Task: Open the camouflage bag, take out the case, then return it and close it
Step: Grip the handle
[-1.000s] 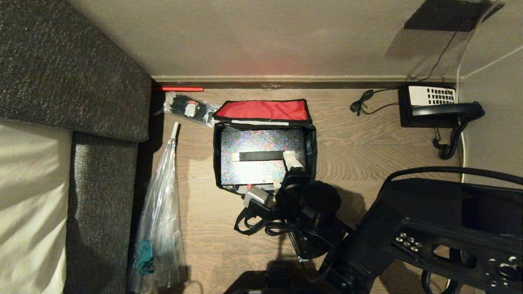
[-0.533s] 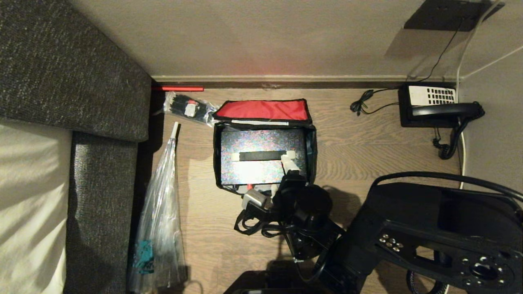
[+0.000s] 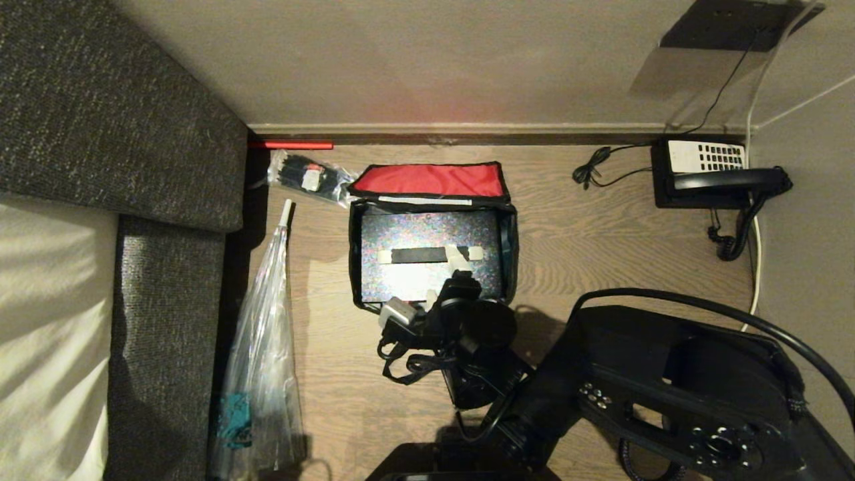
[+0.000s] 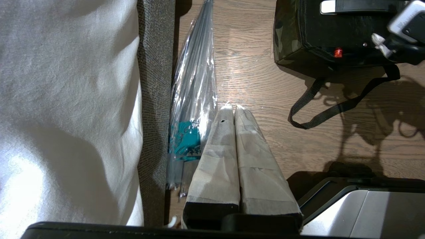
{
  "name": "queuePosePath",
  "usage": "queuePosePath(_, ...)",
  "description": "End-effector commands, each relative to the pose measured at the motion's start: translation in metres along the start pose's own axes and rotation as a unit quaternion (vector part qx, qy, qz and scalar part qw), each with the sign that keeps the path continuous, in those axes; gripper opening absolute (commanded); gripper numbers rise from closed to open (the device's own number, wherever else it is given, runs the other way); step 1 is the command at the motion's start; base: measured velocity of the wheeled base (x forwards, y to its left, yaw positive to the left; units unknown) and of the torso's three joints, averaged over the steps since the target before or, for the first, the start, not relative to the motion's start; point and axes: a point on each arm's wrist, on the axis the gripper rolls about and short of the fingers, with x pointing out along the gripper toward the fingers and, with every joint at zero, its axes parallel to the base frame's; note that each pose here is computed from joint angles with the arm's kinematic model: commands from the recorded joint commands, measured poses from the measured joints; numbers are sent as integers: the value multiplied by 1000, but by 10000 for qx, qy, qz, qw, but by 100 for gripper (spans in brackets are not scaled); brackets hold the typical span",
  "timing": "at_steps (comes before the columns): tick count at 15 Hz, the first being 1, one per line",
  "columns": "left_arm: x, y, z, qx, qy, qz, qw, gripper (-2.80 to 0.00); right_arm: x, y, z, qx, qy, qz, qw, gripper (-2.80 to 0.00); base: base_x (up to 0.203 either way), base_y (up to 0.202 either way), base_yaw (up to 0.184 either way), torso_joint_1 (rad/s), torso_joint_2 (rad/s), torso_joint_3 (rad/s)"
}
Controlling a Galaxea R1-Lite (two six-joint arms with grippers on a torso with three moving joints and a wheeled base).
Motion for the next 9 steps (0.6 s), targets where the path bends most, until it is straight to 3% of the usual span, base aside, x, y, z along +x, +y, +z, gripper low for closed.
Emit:
queuePosePath(1, 0, 0, 0, -2, 8, 1, 10000, -280, 3, 7, 1, -12, -6, -50, 10000, 0, 0, 0, 0, 0, 0, 0)
queuePosePath(3, 0, 0, 0, -2, 12, 1, 10000, -280, 6, 7, -2, -53, -99, -42, 9999, 0, 0, 0, 0, 0, 0, 0)
queuePosePath(6, 0, 0, 0, -2, 14, 1, 10000, -280, 11, 3, -8, -484, -591, -16, 9971, 0, 0, 0, 0, 0, 0, 0)
queuePosePath(9, 0, 0, 0, -2, 14, 1, 10000, -280, 17, 2, -15, -773, -651, -64, 9949, 0, 0, 0, 0, 0, 0, 0)
